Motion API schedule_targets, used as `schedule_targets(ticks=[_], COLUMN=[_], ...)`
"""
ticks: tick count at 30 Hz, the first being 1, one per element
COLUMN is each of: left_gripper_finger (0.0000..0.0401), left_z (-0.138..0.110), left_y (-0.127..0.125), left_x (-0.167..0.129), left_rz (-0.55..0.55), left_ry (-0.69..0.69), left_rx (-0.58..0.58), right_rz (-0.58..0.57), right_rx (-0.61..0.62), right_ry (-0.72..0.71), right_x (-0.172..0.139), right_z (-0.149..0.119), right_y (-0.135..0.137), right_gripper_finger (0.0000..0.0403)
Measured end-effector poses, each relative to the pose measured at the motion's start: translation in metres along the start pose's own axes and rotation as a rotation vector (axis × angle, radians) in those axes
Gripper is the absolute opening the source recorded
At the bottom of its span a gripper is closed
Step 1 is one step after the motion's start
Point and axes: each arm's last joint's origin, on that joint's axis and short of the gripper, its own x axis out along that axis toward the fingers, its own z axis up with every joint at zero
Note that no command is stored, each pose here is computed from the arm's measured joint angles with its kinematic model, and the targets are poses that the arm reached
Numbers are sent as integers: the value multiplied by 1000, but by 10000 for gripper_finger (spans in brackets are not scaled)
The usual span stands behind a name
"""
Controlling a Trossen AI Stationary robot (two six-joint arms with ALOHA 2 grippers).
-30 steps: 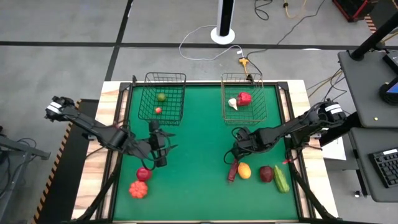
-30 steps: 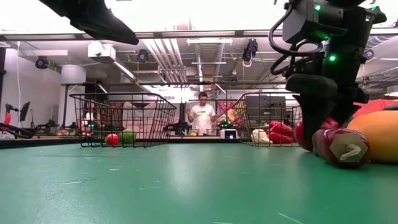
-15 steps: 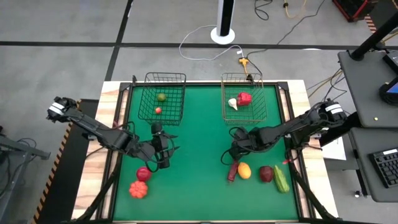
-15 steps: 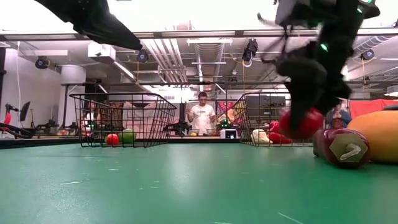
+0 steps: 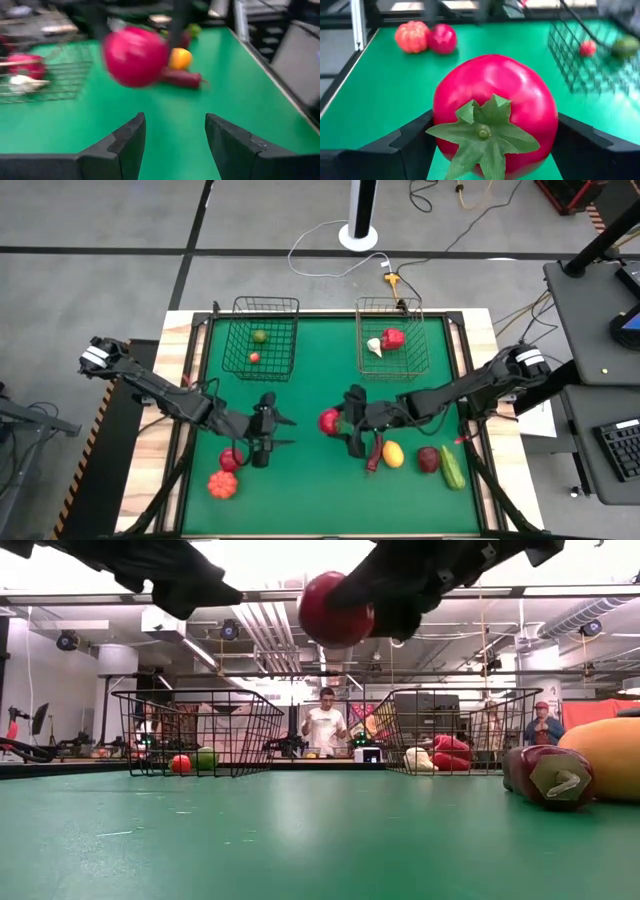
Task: Sort produce into baskets
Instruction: Put the right tomato into the black wire basket
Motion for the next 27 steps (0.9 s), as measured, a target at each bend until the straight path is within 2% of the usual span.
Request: schedule_targets(ticks=[3,8,14,20,27], left_gripper_finger=[188,192,230,271,281], left_z=[3,5,3,1,5], left_y=[3,4,8,5,1], left_x=[1,6,18,29,42], left_rz=[62,72,151,149,106], left_ry=[-17,-45,-69,-93,-79], left_rx=[-29,-44,-21,84,172], right_rz=[8,3,6,6,13], right_rx=[-68,-98,-105,-108,-109], right_ry=[-45,-23,-13,-3,1], right_x=[5,14,23,23,23], right_z=[1,-4,-3,0,0], right_y=[4,6,8,9,9], right_gripper_finger=[315,315,315,315,315])
